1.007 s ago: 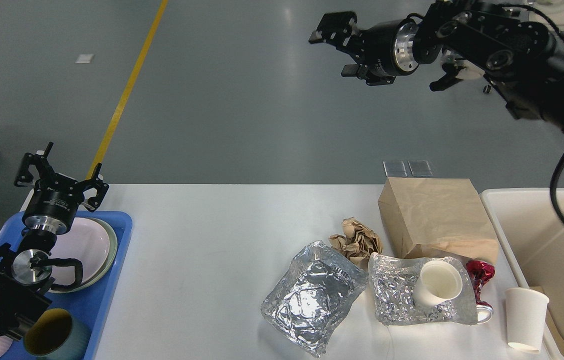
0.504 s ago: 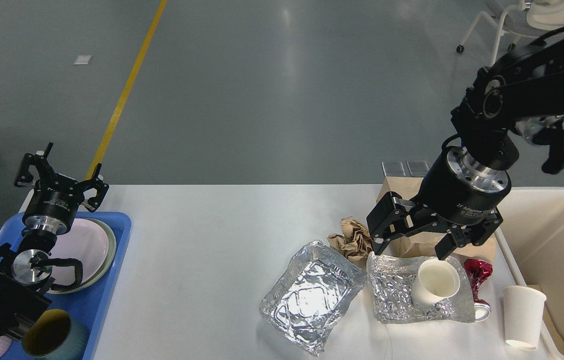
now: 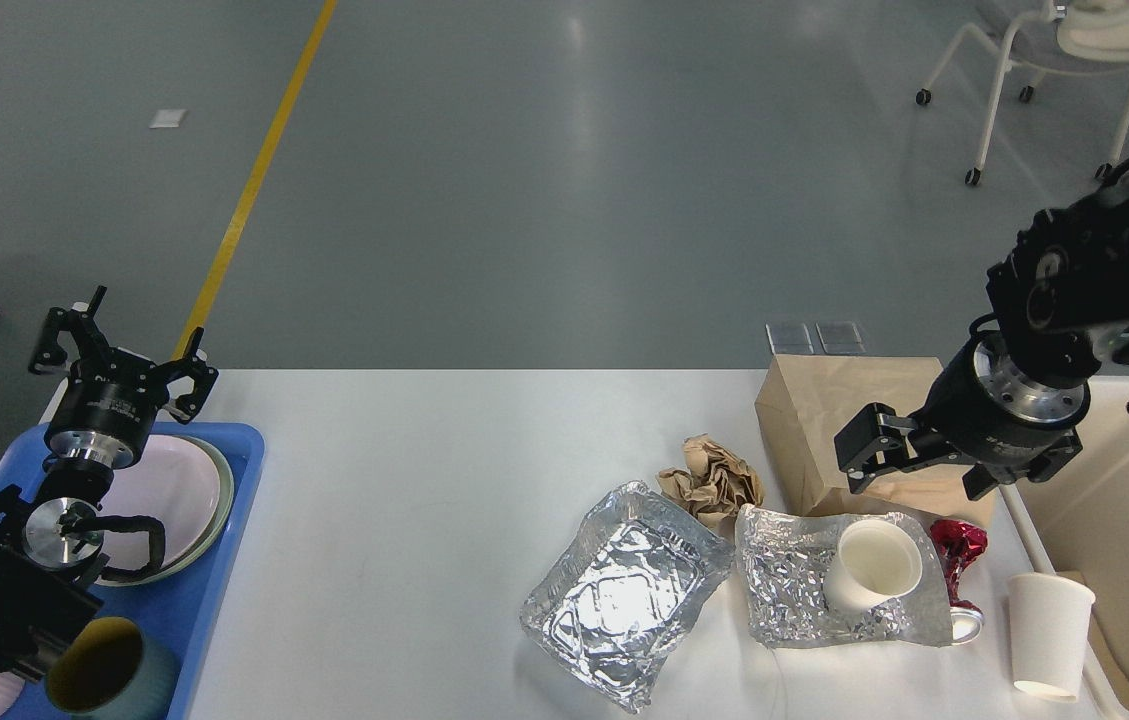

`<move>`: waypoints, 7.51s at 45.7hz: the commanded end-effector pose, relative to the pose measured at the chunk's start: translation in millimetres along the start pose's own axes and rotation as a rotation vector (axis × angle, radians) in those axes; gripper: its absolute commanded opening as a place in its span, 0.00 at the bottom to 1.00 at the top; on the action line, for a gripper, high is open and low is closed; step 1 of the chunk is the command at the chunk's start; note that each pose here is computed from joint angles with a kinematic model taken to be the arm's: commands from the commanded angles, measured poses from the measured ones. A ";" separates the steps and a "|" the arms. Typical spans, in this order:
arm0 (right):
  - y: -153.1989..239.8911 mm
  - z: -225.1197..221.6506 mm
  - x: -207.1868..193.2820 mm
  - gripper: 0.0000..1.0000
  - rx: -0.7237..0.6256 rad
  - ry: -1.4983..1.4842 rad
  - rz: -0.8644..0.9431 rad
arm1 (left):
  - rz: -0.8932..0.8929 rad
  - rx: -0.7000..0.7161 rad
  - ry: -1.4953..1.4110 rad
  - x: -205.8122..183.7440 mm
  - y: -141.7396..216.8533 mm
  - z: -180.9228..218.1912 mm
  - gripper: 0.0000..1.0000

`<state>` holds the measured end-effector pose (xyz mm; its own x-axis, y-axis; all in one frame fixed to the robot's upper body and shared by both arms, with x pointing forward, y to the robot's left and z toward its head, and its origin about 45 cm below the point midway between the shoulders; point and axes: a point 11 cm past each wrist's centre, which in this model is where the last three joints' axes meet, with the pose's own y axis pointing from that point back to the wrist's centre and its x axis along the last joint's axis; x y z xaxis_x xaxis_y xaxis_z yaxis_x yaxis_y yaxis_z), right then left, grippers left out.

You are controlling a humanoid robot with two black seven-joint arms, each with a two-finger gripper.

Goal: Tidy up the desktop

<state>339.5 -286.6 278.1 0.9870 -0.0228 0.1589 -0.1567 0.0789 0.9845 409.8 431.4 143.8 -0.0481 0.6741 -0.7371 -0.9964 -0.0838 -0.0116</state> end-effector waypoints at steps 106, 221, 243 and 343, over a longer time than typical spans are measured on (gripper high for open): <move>227.2 -25.1 103.4 0.00 0.242 0.151 0.340 | -0.001 -0.001 0.002 -0.4 -0.2 -0.1 1.00; 229.9 -75.9 -1.1 1.00 0.319 0.313 0.136 | -0.001 0.000 0.001 -0.4 -0.1 -0.2 1.00; -57.3 62.4 -18.8 1.00 -0.034 0.113 -0.020 | -0.001 0.000 0.001 -0.4 -0.1 -0.2 1.00; 37.8 271.0 35.5 0.00 -0.299 0.053 0.327 | -0.001 0.000 0.001 -0.4 -0.1 -0.2 1.00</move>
<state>359.8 -487.9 422.6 0.8683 0.0491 0.4936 -0.4900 0.2386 0.8384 410.0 431.0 143.9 -0.0469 0.6737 -0.7375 -0.9965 -0.0828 -0.0122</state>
